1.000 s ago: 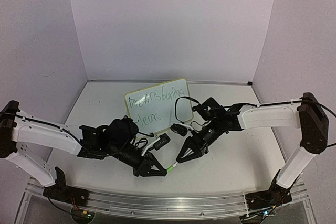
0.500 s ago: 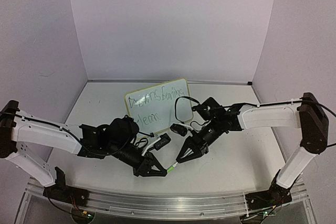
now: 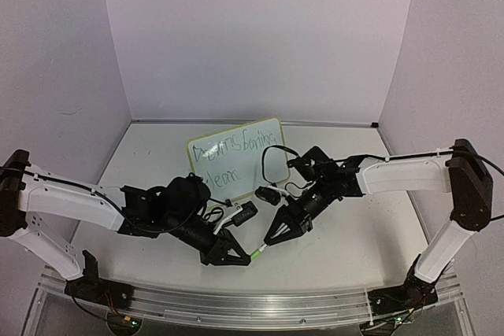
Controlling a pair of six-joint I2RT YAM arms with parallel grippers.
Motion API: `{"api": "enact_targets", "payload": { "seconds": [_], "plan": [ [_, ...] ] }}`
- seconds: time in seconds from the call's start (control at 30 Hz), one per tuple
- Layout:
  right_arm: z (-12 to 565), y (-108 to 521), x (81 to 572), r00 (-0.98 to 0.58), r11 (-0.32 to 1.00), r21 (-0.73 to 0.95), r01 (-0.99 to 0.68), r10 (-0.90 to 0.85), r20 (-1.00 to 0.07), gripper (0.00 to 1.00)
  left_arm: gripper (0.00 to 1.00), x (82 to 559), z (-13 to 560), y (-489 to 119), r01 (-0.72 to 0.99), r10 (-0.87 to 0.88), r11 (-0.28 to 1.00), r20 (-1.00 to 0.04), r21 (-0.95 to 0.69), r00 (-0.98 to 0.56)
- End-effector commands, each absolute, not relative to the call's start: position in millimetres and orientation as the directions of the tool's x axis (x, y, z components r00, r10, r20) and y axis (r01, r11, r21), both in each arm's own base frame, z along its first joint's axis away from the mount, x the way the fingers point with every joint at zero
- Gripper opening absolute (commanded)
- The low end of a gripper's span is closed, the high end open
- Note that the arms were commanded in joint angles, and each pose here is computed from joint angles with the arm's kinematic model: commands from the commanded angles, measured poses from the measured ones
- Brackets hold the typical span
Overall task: Write a sentence on the whiteboard
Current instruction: Insert the pen cap into the whiteboard marker, then put down the whiteboard marker at the center of the board.
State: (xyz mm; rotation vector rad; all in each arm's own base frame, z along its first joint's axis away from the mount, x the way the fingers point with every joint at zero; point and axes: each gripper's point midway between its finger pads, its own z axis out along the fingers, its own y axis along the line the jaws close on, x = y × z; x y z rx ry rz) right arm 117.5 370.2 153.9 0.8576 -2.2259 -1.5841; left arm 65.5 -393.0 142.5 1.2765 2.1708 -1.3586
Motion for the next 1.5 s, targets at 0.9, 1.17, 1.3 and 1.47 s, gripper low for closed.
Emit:
{"api": "enact_targets", "payload": {
  "seconds": [0.9, 1.17, 1.3, 1.47],
  "plan": [
    [155.6, 359.4, 209.5, -0.898, 0.458, 0.778, -0.429, -0.305, -0.316, 0.0, 0.5, 169.6, 189.2, -358.1, 0.744, 0.232, 0.474, -0.747, -0.472, -0.622],
    [106.5, 345.1, 252.8, -0.932, 0.632, 0.686, -0.359, -0.213, -0.292, 0.01, 0.74, 216.2, 167.6, -288.7, 0.569, 0.178, 0.735, -0.704, -0.368, -0.687],
    [82.8, 343.8, 265.4, -0.942, 0.679, 0.655, -0.331, -0.2, -0.269, 0.06, 0.76, 235.8, 150.3, -262.9, 0.465, 0.125, 0.812, -0.673, -0.353, -0.729],
    [59.9, 322.9, 287.4, -0.961, 0.745, 0.615, -0.259, -0.133, -0.244, 0.29, 0.77, 256.7, 137.7, -236.2, 0.364, 0.044, 0.858, -0.655, -0.361, -0.754]
  ]
}}
